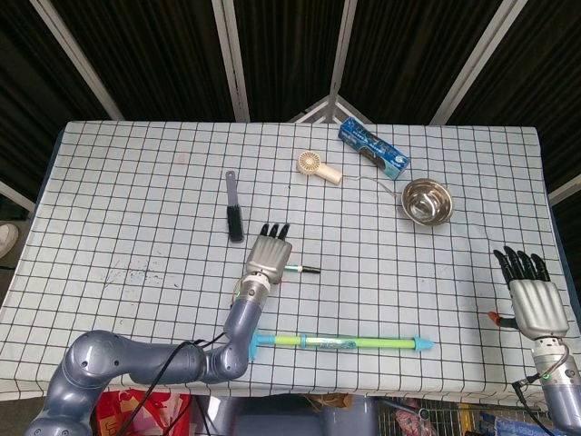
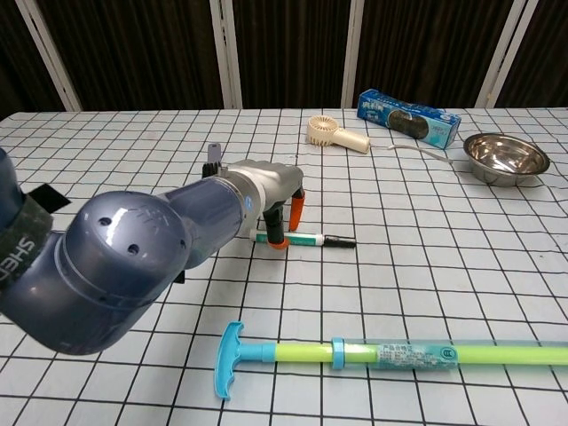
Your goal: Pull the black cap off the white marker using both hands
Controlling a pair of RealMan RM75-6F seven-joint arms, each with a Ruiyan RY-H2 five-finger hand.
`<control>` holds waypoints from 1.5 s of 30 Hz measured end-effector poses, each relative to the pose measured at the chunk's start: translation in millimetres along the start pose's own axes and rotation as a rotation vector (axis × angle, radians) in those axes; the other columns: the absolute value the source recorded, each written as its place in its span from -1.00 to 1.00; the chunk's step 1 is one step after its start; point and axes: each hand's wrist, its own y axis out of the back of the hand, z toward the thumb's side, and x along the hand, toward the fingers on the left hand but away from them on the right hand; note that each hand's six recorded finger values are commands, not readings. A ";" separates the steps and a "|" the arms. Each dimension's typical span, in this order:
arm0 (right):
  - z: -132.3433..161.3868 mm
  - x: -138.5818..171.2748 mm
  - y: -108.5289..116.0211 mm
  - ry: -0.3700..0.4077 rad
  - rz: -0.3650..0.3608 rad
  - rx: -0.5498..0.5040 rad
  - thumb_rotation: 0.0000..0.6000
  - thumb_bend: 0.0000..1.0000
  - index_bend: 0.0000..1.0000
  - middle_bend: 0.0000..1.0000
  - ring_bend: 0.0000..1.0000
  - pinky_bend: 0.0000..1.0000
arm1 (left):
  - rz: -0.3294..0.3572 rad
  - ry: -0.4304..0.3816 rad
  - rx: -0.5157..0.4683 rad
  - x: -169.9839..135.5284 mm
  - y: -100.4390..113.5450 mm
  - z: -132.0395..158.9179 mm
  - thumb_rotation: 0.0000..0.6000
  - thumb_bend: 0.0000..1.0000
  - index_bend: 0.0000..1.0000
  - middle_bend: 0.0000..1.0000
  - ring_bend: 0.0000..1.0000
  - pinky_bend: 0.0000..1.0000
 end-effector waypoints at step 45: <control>5.6 -1.2 -4.6 0.015 0.007 0.014 1.00 -0.70 -0.91 -0.90 -1.00 -1.00 | 0.036 -0.003 -0.083 -3.1 1.8 -5.9 1.00 0.12 0.15 -0.87 -1.00 -1.00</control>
